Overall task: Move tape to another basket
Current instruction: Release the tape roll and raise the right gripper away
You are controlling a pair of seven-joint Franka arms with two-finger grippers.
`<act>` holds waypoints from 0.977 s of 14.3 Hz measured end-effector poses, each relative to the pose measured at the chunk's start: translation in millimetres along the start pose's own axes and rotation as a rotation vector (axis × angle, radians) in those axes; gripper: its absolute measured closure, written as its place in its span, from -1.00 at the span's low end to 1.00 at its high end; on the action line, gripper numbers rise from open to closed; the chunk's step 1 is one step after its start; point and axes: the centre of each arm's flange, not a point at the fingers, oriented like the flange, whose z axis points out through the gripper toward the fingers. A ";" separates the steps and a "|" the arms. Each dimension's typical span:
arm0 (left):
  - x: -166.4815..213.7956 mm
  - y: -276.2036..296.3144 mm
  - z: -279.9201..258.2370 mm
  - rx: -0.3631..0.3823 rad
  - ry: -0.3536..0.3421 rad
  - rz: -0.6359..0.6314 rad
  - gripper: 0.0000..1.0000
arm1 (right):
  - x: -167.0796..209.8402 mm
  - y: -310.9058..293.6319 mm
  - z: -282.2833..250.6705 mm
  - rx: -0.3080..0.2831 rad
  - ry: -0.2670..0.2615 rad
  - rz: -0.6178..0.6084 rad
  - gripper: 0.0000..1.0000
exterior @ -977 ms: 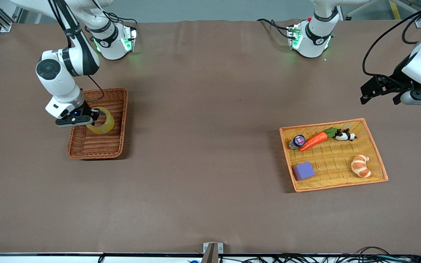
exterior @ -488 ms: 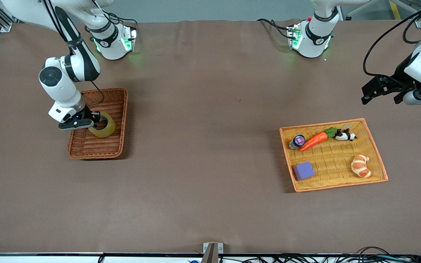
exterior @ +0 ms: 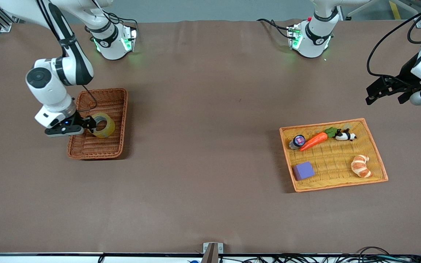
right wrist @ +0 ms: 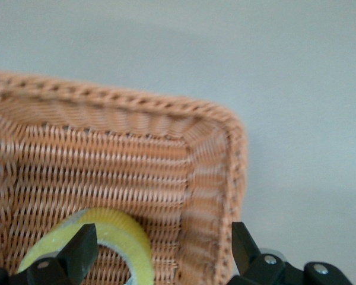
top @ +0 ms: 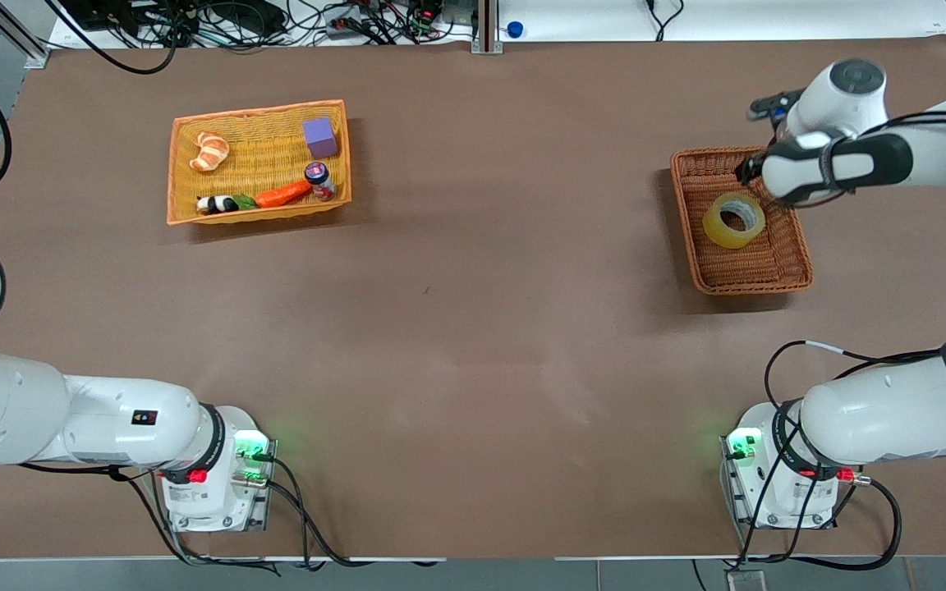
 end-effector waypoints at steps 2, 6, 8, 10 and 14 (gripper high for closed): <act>-2.7 1.6 1.7 0.002 -0.023 0.004 -1.00 | 17.9 10.1 -27.8 -0.016 0.034 0.021 -1.00; -4.8 9.8 2.8 0.003 -0.034 0.020 -1.00 | 37.9 23.8 -95.8 -0.047 0.028 0.046 -1.00; -4.9 10.5 2.7 0.003 -0.034 0.021 -1.00 | 57.3 26.4 -147.4 -0.030 -0.023 0.095 -1.00; -4.7 9.1 2.7 0.003 -0.033 0.018 -1.00 | 79.4 31.8 -209.3 0.019 -0.040 0.151 -1.00; -4.2 5.7 2.5 0.003 -0.033 0.012 -1.00 | 91.9 55.6 -304.8 0.059 -0.076 0.213 -1.00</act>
